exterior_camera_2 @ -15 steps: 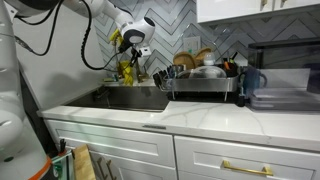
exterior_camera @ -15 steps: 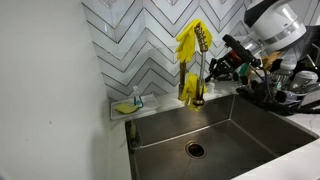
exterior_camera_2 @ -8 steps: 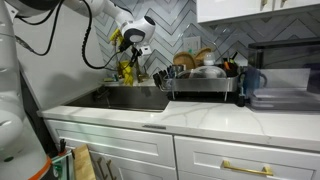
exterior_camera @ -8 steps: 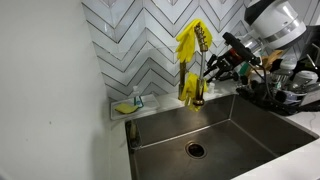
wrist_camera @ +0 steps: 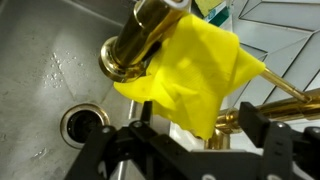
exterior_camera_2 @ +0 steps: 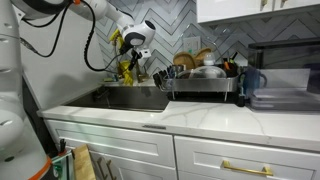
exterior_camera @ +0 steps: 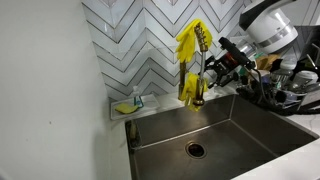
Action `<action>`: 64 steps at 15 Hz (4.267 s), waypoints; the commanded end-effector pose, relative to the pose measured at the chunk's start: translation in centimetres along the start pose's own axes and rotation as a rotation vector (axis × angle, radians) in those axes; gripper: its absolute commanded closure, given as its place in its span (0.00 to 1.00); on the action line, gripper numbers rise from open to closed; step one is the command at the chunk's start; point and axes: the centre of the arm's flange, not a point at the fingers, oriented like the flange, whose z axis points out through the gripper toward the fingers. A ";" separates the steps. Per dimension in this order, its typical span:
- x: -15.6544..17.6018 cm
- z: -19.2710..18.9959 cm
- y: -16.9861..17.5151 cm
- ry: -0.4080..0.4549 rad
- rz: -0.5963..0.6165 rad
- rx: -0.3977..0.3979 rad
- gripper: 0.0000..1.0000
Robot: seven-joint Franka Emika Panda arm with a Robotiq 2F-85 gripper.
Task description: Hang the yellow gloves over the faucet
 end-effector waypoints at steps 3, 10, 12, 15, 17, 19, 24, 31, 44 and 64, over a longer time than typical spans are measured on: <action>0.3 0.6 -0.1 -0.008 0.001 0.007 0.61; -0.8 -1.4 -1.0 0.020 -0.020 0.022 1.00; -1.8 -3.0 -1.8 0.037 -0.042 0.044 1.00; -3.8 -5.3 -2.9 0.069 -0.084 0.063 1.00; -5.0 -6.8 -3.4 0.098 -0.109 0.061 1.00; -5.8 -8.5 -3.6 0.146 -0.138 0.053 1.00; -6.4 -12.1 -2.8 0.268 -0.136 -0.002 1.00; -6.3 -16.0 -1.9 0.374 -0.109 -0.015 1.00; -15.2 -22.5 -2.0 0.555 -0.245 -0.122 1.00; -31.5 -16.9 -8.0 0.399 -0.610 -0.053 0.98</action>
